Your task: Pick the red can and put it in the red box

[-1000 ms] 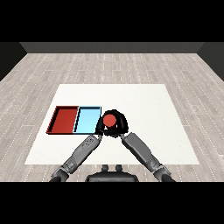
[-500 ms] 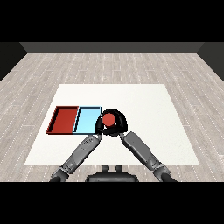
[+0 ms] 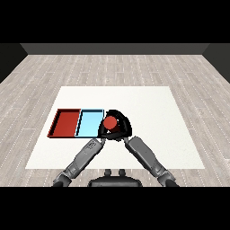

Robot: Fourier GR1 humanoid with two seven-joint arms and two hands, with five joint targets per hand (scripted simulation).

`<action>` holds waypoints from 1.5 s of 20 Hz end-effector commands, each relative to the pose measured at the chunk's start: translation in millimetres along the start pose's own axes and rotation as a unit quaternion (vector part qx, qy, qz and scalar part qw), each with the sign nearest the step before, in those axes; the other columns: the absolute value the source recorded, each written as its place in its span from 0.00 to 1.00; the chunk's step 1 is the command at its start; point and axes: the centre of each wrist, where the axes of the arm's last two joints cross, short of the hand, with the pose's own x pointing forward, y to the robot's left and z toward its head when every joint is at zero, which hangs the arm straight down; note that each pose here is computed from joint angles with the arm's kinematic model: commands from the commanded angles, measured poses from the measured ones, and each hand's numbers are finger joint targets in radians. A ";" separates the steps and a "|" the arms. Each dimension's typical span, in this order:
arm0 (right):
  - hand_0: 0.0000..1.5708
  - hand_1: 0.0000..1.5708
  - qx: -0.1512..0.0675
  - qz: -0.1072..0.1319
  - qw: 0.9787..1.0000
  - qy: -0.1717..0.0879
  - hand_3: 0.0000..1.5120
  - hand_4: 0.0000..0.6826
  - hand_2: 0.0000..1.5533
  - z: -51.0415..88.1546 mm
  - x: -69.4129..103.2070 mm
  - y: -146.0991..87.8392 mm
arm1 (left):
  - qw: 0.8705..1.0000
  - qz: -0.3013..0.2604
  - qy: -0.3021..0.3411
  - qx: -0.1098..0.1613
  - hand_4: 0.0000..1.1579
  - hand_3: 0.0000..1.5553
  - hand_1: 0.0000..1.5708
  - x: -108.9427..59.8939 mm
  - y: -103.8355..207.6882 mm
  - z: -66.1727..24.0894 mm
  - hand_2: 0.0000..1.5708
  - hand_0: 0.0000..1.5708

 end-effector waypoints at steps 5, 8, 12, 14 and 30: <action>0.00 0.00 0.011 0.003 1.000 -0.012 0.00 0.00 0.00 -2.9 12.9 -4.2 | 1.000 -0.005 0.001 -0.009 0.99 0.96 1.00 13.1 -15.5 -13.6 1.00 1.00; 0.00 0.00 0.002 0.028 0.999 -0.025 0.00 0.00 0.00 -12.5 23.4 -17.2 | 1.000 -0.007 0.000 -0.006 1.00 0.95 1.00 -14.3 -11.4 13.0 1.00 1.00; 0.00 0.00 -0.018 0.050 0.998 -0.043 0.00 0.00 0.00 -2.2 24.9 -22.1 | 1.000 -0.003 0.011 -0.005 0.99 0.95 1.00 -4.7 -16.6 8.2 1.00 1.00; 0.00 0.00 -0.036 0.053 0.997 -0.041 0.00 0.00 0.00 -13.3 44.7 -45.3 | 1.000 0.000 0.018 0.005 0.99 0.95 1.00 -11.0 4.3 14.6 1.00 1.00; 0.00 0.00 -0.146 0.063 0.983 -0.094 0.00 0.00 0.00 37.8 83.5 -135.6 | 0.997 -0.058 -0.016 0.049 0.97 0.94 1.00 7.3 86.4 9.3 1.00 1.00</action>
